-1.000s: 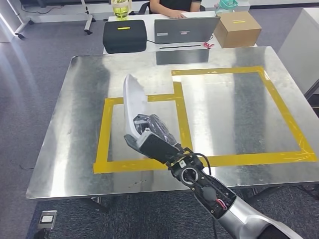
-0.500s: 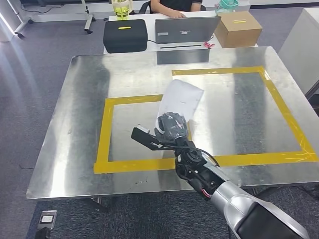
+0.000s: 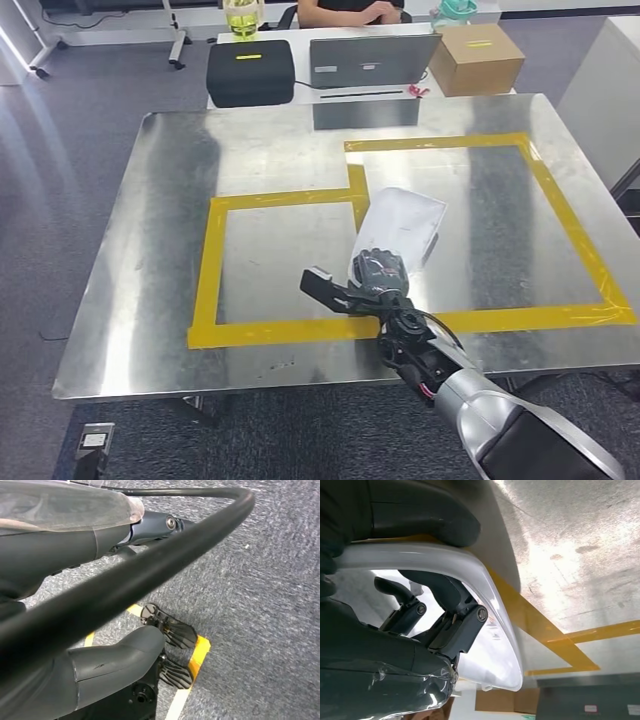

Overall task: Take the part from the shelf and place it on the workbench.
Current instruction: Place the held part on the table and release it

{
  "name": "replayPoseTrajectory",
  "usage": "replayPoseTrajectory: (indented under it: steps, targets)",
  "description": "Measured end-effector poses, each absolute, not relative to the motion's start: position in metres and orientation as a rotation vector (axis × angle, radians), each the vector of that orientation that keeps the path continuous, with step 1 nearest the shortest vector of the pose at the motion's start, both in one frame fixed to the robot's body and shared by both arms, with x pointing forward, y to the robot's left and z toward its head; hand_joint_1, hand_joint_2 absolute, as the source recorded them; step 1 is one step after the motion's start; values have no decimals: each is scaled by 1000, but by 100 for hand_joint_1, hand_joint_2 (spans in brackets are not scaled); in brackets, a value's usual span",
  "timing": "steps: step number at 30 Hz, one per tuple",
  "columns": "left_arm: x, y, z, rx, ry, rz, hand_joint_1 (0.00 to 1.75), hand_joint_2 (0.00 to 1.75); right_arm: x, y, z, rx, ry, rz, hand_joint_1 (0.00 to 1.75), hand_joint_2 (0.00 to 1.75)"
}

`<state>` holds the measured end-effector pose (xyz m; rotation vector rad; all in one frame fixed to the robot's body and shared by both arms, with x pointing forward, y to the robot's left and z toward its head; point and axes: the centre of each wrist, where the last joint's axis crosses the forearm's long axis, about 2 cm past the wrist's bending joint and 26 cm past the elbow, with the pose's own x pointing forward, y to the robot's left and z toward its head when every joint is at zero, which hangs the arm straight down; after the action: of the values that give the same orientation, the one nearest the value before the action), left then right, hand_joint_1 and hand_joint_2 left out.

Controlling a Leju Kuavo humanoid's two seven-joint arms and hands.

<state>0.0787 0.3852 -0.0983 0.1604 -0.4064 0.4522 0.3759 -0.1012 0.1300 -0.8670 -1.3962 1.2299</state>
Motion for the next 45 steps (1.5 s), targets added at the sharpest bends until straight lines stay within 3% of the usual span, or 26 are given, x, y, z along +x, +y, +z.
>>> replayPoseTrajectory:
  steps: [24,28,30,34,45]
  targets:
    - [87,384,-97,150,-423,411,0,175,359,-92,114,-667,-1553,1370,175,175]
    - [86,384,-97,151,-423,409,0,175,355,-89,112,-649,-1556,1373,0,175]
    - [85,384,-97,154,-426,410,0,175,355,-88,112,-643,-1562,1376,0,175]
    - [84,385,-97,158,-426,416,0,0,354,-84,114,-637,-1578,1373,0,175]
    - [82,385,-98,159,-424,419,0,0,353,-81,116,-624,-1602,1366,0,175]
